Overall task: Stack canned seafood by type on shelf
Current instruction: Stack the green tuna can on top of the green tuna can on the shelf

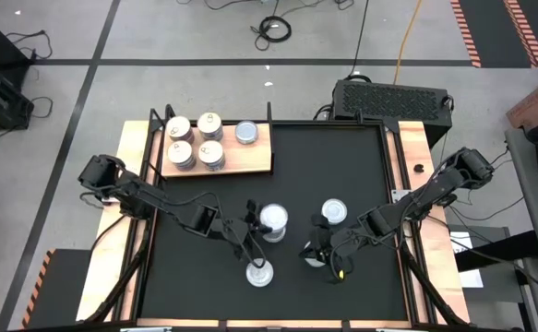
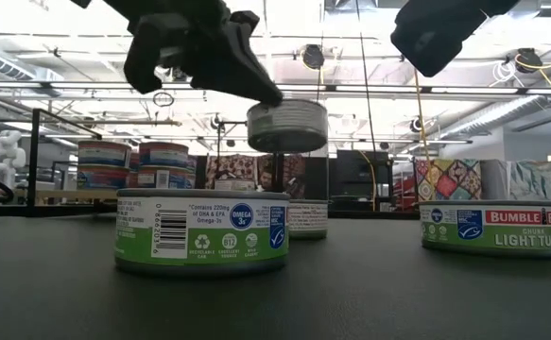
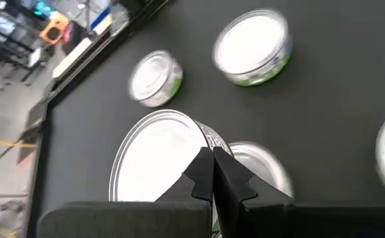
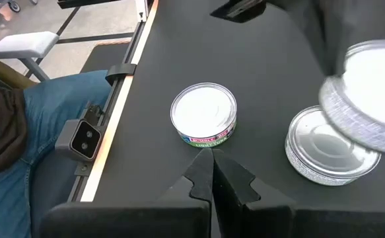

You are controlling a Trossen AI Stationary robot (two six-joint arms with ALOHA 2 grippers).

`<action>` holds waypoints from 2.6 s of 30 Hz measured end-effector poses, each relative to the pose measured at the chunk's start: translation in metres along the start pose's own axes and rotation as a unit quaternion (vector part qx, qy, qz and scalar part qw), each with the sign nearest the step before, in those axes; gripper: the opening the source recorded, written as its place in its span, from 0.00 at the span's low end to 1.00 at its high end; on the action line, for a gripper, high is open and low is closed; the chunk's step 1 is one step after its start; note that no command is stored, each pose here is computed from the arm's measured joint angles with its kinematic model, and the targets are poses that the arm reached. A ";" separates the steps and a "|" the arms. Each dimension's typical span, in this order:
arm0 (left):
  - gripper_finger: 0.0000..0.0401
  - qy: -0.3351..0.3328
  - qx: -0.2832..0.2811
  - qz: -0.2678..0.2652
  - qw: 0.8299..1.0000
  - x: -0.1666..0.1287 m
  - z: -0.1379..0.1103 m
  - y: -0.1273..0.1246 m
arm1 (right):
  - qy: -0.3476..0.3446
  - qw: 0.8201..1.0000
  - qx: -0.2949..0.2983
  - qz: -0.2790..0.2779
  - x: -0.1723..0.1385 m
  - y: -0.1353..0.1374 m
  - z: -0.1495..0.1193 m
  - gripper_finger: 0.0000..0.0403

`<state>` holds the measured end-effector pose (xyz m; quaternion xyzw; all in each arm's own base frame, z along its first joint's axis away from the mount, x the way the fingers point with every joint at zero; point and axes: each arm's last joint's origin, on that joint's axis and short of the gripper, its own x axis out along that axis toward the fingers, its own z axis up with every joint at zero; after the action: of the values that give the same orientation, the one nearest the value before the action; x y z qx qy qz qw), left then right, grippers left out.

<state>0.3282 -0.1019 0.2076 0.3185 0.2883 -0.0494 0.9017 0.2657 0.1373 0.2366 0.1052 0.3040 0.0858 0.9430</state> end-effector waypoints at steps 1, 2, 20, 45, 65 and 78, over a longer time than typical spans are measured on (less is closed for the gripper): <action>0.00 0.007 0.003 0.007 1.000 -0.002 0.000 0.001 | 0.000 1.000 0.000 0.000 0.000 0.000 0.000 0.00; 0.00 0.016 0.005 0.012 1.000 -0.004 -0.001 0.002 | 0.000 1.000 0.000 0.000 0.000 0.000 0.000 0.00; 0.00 0.098 -0.021 0.093 0.991 -0.035 -0.017 0.044 | 0.000 1.000 0.002 0.000 0.000 0.000 0.000 0.00; 0.00 0.131 -0.135 0.158 0.969 -0.059 -0.121 0.186 | -0.006 0.999 -0.024 -0.023 0.003 -0.016 0.007 0.00; 0.00 0.123 -0.144 0.163 0.968 -0.027 -0.187 0.224 | 0.008 0.997 -0.050 -0.049 0.005 -0.074 0.024 0.00; 0.00 0.160 -0.150 0.139 0.966 -0.016 -0.199 0.217 | 0.011 0.997 -0.052 -0.052 0.005 -0.076 0.024 0.00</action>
<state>0.2770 0.1891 0.2092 0.2203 0.3855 0.1723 0.8793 0.2912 0.0615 0.2336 0.0393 0.3146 0.0531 0.9469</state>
